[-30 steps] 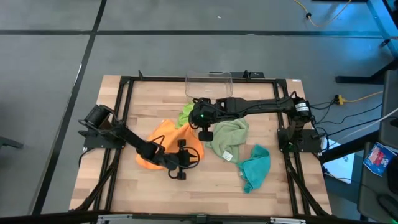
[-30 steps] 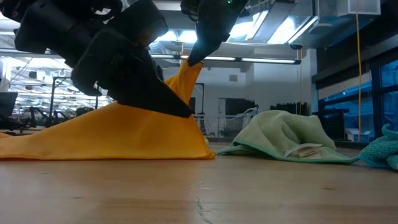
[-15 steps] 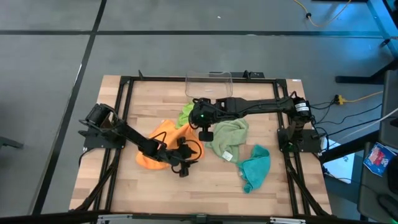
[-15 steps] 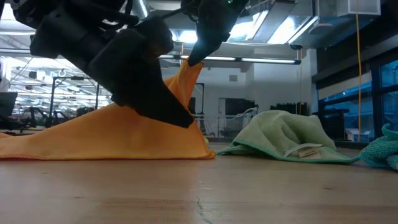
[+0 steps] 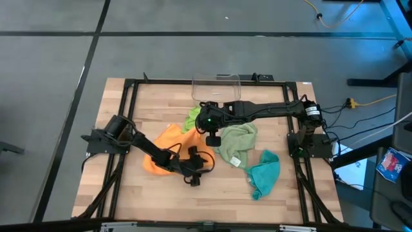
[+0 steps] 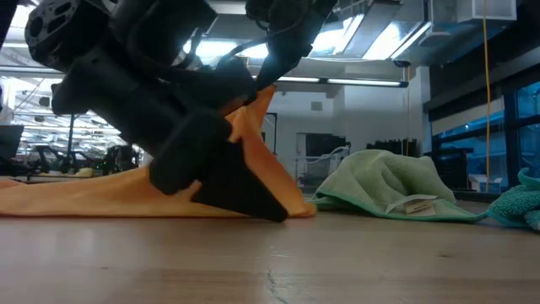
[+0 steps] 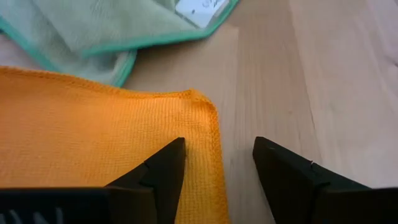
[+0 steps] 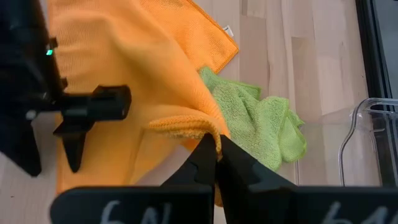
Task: Fold microfiber towels
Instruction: Fold the orange microfiber towel
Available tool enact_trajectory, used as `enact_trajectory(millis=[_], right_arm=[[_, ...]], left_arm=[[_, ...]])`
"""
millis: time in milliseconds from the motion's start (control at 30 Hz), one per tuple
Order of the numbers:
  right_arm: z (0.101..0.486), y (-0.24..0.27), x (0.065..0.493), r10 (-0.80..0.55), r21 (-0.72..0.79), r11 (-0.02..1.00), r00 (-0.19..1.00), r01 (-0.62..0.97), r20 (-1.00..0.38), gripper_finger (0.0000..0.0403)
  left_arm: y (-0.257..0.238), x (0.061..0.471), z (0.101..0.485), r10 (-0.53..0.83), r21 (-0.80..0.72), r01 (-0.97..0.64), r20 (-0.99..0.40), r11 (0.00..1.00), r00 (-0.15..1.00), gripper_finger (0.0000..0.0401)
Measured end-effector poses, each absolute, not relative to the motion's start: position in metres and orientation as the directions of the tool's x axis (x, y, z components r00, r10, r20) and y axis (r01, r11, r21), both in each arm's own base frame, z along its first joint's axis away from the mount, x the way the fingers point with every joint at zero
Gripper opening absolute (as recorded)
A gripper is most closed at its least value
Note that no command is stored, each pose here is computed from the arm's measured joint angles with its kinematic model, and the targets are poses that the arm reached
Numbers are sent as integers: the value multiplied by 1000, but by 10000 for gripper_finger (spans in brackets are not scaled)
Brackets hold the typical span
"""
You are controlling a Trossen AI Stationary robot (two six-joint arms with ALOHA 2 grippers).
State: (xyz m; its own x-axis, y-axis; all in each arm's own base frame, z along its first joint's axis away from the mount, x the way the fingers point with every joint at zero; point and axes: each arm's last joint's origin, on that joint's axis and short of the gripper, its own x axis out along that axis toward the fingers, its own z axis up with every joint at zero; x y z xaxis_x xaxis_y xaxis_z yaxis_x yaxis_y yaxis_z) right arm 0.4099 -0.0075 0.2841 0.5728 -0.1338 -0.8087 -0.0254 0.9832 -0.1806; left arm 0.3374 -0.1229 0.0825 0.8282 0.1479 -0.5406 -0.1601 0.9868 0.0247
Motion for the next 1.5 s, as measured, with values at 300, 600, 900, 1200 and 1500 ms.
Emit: enact_trajectory(millis=[300,600,900,1200,1500], right_arm=[[283,-8,409,-134,-179,983,560,-27,-818,8],[278,-7,400,-134,-152,988,471,0,-872,8],[274,-9,392,-201,-194,979,388,59,-899,8],[287,-6,399,-226,-228,972,456,52,-861,8],[336,2,398,-253,-283,959,526,24,-812,8]], left_arm=[[-127,342,80,168,20,-189,-552,982,817,120],[-132,335,81,175,35,-190,-583,981,793,4],[-124,305,144,206,57,-226,-663,972,719,0],[-110,269,212,278,67,-298,-597,952,753,0],[-95,228,259,335,92,-340,-530,936,779,0]])
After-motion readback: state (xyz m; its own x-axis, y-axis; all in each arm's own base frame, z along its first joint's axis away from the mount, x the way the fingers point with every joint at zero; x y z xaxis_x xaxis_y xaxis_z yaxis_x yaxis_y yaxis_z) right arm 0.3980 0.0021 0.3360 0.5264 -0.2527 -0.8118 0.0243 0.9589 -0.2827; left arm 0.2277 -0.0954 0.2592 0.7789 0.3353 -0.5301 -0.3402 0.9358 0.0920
